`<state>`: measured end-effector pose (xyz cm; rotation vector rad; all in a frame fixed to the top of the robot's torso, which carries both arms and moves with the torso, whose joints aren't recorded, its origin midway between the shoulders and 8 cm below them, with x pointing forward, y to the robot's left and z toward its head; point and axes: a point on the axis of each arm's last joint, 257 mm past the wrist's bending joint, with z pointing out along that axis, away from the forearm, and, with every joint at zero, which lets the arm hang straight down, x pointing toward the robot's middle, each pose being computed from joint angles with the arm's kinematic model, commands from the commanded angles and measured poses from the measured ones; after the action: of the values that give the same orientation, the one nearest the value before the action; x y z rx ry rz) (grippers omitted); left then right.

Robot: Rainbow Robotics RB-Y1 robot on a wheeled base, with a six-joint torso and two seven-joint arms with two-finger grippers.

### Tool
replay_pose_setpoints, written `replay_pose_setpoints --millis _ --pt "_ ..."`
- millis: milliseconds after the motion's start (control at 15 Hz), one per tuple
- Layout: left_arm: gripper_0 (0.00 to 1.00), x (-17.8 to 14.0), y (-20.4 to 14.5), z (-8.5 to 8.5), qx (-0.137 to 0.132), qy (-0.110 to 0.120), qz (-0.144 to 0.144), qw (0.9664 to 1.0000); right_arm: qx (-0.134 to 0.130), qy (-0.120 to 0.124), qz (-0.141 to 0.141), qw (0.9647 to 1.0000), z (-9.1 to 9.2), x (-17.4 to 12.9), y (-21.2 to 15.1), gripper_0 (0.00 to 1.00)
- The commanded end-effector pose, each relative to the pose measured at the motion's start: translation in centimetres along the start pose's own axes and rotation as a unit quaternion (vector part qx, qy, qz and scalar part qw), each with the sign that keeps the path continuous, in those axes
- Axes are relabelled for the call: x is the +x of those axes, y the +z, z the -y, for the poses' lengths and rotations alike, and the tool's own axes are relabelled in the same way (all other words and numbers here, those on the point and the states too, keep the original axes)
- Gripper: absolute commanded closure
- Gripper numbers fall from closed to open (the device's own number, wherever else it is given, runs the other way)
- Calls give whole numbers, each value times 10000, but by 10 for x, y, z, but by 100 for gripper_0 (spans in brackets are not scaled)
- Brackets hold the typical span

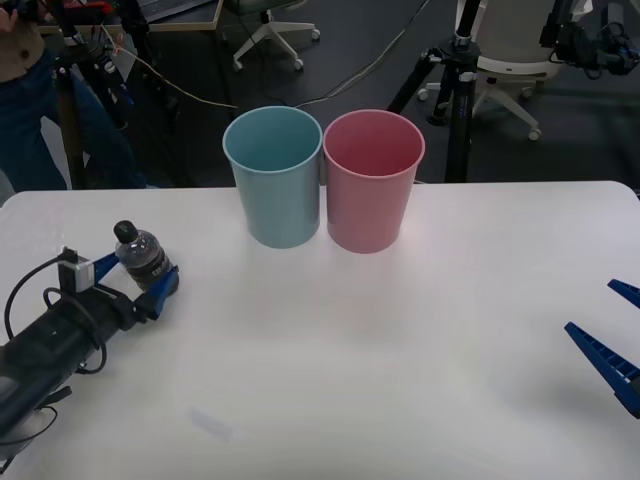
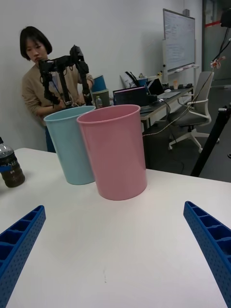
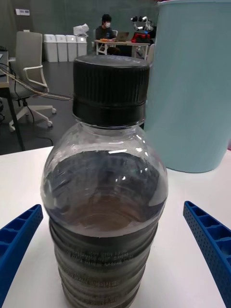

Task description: Grasp the object on the table and drop it into the matching bin: aluminum can to the light blue bin, PET bottle to the pink bin.

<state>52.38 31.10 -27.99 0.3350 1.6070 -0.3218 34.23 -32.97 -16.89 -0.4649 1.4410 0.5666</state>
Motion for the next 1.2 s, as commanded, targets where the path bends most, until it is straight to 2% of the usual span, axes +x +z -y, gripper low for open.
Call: replay_pose_setpoints --millis 67,267,333,400,467,533,933,1200 --pt "0 5 11 -1 40 -63 -70 9999 0 0 0 10000 0 0 0 0" --pt "0 2 20 -3 48 -106 -64 9999 0 0 0 10000 0 0 0 0" --pt "5 2 22 -3 45 -69 -88 9999 0 0 0 10000 0 0 0 0" --pt "23 1 23 -6 13 -61 -84 9999 0 0 0 10000 0 0 0 0" --pt "47 2 23 -6 -3 -74 -101 9999 0 0 0 10000 0 0 0 0" --pt "100 1 24 -6 2 -97 -95 9999 0 0 0 10000 0 0 0 0" --pt "100 -1 24 -5 26 -126 -73 9999 0 0 0 10000 0 0 0 0" --pt "100 -7 19 2 145 -81 8 9999 0 0 0 10000 0 0 0 0"
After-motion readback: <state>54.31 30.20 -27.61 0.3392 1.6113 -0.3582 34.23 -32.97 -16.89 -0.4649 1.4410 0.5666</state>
